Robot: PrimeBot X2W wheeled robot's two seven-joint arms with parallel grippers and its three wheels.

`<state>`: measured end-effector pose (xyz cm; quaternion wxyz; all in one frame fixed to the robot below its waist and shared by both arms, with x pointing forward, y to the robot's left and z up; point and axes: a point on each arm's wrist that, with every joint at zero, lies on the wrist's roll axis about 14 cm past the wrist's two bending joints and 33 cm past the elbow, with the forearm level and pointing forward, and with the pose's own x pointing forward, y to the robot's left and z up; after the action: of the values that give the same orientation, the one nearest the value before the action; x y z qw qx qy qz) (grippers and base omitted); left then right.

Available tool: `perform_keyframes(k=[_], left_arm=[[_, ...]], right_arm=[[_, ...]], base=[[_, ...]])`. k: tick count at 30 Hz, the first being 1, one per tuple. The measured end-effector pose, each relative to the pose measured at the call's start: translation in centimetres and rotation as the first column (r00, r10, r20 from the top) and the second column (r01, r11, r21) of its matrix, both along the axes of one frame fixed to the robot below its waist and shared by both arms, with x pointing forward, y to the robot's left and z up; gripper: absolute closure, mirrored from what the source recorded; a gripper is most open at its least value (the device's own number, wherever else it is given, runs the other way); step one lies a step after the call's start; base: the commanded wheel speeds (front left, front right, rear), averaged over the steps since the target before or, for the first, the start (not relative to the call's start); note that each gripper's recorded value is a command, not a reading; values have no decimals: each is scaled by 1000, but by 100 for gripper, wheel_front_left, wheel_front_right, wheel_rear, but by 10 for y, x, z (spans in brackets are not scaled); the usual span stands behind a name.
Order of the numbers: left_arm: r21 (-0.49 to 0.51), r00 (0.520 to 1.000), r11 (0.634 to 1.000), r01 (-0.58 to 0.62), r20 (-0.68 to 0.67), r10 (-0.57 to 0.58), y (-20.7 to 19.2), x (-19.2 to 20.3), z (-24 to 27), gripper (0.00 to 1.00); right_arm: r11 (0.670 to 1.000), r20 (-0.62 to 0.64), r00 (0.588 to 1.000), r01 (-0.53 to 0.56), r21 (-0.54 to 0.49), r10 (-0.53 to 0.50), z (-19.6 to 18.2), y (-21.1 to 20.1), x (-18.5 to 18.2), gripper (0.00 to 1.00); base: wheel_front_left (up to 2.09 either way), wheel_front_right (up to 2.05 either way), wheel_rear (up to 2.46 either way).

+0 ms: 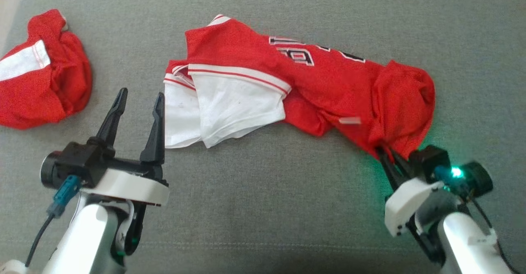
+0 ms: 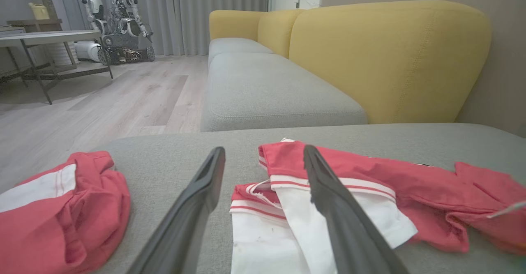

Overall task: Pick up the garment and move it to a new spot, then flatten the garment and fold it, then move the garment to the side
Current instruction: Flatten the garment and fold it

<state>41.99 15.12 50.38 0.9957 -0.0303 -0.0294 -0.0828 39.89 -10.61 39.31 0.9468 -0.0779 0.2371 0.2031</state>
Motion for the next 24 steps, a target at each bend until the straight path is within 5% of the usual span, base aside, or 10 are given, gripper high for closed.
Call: perform_keyframes(k=[5, 7, 8, 16, 24], left_arm=[[-4, 1000, 1000, 15, 0, -15, -4, 2, -1, 0], [1, 1000, 1000, 14, 4, -14, -4, 3, 0, 0], [1, 1000, 1000, 12, 5, -12, -3, 3, 0, 0], [12, 1000, 1000, 2, 5, -3, 1, -7, 2, 0], [25, 1000, 999, -20, -3, 20, 8, -22, 1, 0]], right_arm=[[1000, -68, 997, 32, 1, -31, -14, -4, -21, 100], [998, -90, 994, 67, 17, -66, -18, -7, -27, 58], [996, -97, 992, 86, 25, -84, -19, -8, -29, 0], [974, 49, 982, 173, 147, -182, 22, -13, -23, 0], [948, 267, 927, 196, 253, -263, 87, -29, -10, 0]], base=[[0, 0, 0], [0, 0, 0], [0, 0, 0], [0, 0, 0], [0, 0, 0]])
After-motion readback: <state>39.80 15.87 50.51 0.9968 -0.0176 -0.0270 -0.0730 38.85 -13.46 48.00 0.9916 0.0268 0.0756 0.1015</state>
